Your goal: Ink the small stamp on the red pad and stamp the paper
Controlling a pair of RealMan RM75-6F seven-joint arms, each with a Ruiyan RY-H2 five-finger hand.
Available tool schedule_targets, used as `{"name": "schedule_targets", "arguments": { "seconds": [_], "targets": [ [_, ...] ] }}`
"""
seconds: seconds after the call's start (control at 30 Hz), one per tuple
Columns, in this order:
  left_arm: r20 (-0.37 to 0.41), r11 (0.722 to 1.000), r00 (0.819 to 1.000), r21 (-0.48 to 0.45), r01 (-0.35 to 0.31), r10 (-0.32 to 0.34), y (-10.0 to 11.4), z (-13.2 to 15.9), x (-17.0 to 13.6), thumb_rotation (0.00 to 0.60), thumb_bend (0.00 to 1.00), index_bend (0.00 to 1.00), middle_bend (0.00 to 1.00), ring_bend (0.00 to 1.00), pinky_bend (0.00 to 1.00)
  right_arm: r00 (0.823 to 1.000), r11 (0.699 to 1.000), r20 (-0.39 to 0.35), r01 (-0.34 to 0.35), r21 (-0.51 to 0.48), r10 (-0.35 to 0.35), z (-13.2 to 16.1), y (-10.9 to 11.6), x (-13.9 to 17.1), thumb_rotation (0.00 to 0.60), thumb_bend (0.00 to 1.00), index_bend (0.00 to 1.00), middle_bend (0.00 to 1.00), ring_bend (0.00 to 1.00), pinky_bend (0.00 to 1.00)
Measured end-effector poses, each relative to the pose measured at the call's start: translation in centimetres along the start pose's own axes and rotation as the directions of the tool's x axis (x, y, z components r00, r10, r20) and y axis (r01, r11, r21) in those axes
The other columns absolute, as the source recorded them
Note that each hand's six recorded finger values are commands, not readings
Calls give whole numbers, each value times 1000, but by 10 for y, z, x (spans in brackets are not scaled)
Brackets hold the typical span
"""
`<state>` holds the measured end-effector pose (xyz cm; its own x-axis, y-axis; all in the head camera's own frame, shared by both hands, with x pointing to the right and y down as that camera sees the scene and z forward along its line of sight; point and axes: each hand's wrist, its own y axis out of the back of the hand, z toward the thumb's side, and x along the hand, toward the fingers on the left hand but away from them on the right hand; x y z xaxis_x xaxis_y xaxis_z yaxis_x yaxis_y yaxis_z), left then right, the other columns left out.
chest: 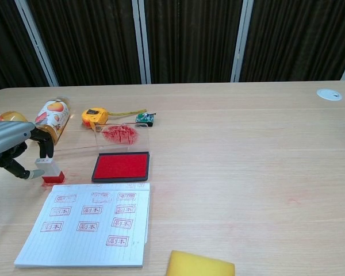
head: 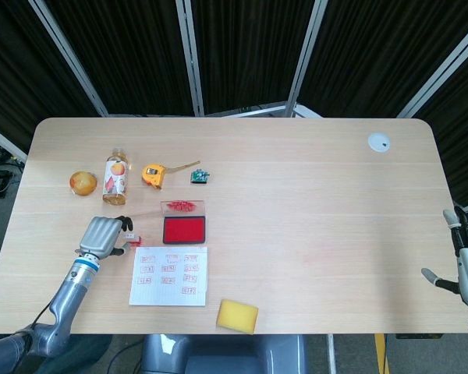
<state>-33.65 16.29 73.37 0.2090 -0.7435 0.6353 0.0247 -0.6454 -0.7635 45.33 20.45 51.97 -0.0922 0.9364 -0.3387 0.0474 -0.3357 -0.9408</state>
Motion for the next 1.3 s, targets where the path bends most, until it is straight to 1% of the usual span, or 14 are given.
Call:
{"name": "schedule_targets", "arguments": {
  "seconds": [0.33,0.57,0.83,1.03,1.17,1.3],
  "targets": [
    [-1,1000,1000,5,4,-4,-2,2,5,600,289,488,489,857,803,1000,1000,9,-1,-4,2,-2,-1,-2,600,0,0,0,0,0],
    [-1,1000,1000,3,8,-8,-4,4,7,600,294,513,511,857,804,1000,1000,16,-6,1,6,-4,-3,-3,600,0,0,0,0,0],
    [3,1000,1000,-15,14,-14,-4,5,8,600,318,546,532,857,804,1000,1000,21,-8,2,8,-5,-3,-4,600,0,0,0,0,0],
    [25,999,1000,-45,-4,5,7,11,7,600,337,554,535,857,804,1000,1000,26,-14,-2,14,-5,-4,-5,600,0,0,0,0,0],
    [58,996,998,-88,-13,18,23,25,6,600,360,565,542,857,804,999,1000,34,-14,-12,14,-7,-3,-6,600,0,0,0,0,0],
    [92,991,996,-132,-8,20,42,43,7,600,366,565,543,857,804,999,1000,38,-15,-18,16,-8,-3,-7,600,0,0,0,0,0]
  ]
}}
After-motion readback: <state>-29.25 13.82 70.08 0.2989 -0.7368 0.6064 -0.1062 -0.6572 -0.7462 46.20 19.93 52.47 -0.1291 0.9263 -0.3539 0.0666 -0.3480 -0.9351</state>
